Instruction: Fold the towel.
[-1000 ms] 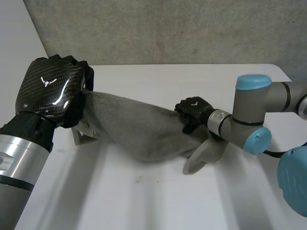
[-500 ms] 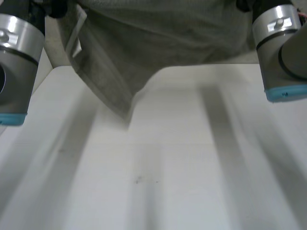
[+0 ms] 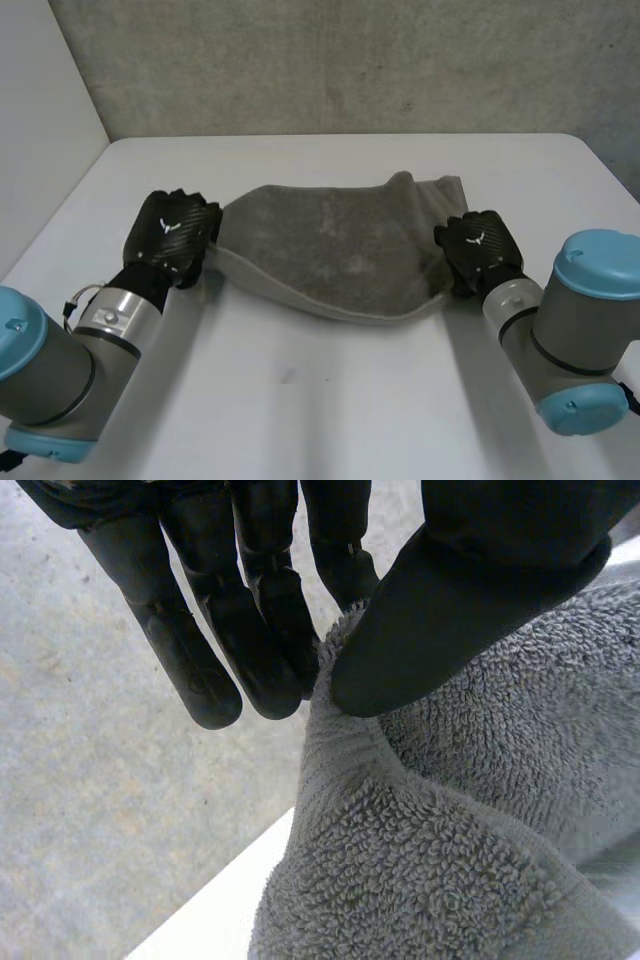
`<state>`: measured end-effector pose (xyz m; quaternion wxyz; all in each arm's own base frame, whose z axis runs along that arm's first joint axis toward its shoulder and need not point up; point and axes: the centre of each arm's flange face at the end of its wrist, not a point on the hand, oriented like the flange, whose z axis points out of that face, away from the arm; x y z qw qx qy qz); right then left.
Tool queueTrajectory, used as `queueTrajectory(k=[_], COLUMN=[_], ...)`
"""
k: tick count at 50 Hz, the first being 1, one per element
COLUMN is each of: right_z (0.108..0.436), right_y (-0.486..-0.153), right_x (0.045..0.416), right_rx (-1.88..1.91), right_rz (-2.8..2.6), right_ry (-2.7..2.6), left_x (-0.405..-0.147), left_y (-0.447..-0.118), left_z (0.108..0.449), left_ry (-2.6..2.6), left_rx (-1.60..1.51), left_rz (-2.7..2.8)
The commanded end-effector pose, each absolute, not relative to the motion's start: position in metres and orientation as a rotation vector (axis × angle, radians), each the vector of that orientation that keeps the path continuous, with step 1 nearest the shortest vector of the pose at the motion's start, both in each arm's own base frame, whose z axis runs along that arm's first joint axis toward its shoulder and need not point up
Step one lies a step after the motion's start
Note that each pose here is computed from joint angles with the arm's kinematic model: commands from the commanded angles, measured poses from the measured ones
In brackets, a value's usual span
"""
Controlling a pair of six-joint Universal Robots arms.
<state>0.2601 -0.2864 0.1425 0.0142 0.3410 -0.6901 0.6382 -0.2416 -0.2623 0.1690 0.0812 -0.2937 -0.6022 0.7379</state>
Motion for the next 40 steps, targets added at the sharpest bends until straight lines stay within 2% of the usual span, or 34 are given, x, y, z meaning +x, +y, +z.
queueTrajectory(k=[1, 12, 20, 27, 29, 31, 32, 34, 37, 39, 40], right_z=[0.140, 0.128, 0.118, 0.129, 0.140, 0.184, 0.184, 0.225, 0.242, 0.272, 0.272], right_y=[-0.298, -0.312, -0.316, -0.334, -0.337, -0.336, -0.336, -0.326, -0.317, -0.300, -0.300], right_x=[0.238, 0.198, 0.187, 0.170, 0.167, 0.167, 0.167, 0.169, 0.172, 0.174, 0.174], right_rx=[0.892, 0.684, 0.674, 0.611, 0.612, 0.616, 0.616, 0.667, 0.724, 0.847, 0.848], right_rz=[1.965, 1.809, 1.787, 1.870, 1.904, 2.039, 2.040, 2.148, 2.166, 2.139, 2.139], right_ry=[-2.270, -2.527, -2.616, -2.520, -2.475, -2.350, -2.349, -2.245, -2.220, -2.170, -2.170], left_x=[-0.240, -0.238, -0.236, -0.236, -0.236, -0.235, -0.235, -0.233, -0.233, -0.229, -0.229], left_y=[-0.263, -0.264, -0.264, -0.261, -0.260, -0.256, -0.256, -0.250, -0.245, -0.235, -0.235], left_z=[0.178, 0.178, 0.176, 0.174, 0.174, 0.182, 0.182, 0.206, 0.222, 0.252, 0.252], left_ry=[-1.782, -1.790, -1.803, -1.833, -1.848, -1.885, -1.885, -1.894, -1.897, -1.907, -1.907], left_rx=[-0.896, -0.888, -0.891, -0.898, -0.903, -0.911, -0.912, -0.912, -0.914, -0.919, -0.919], left_rz=[2.250, 2.255, 2.250, 2.220, 2.200, 2.160, 2.160, 2.152, 2.146, 2.140, 2.140])
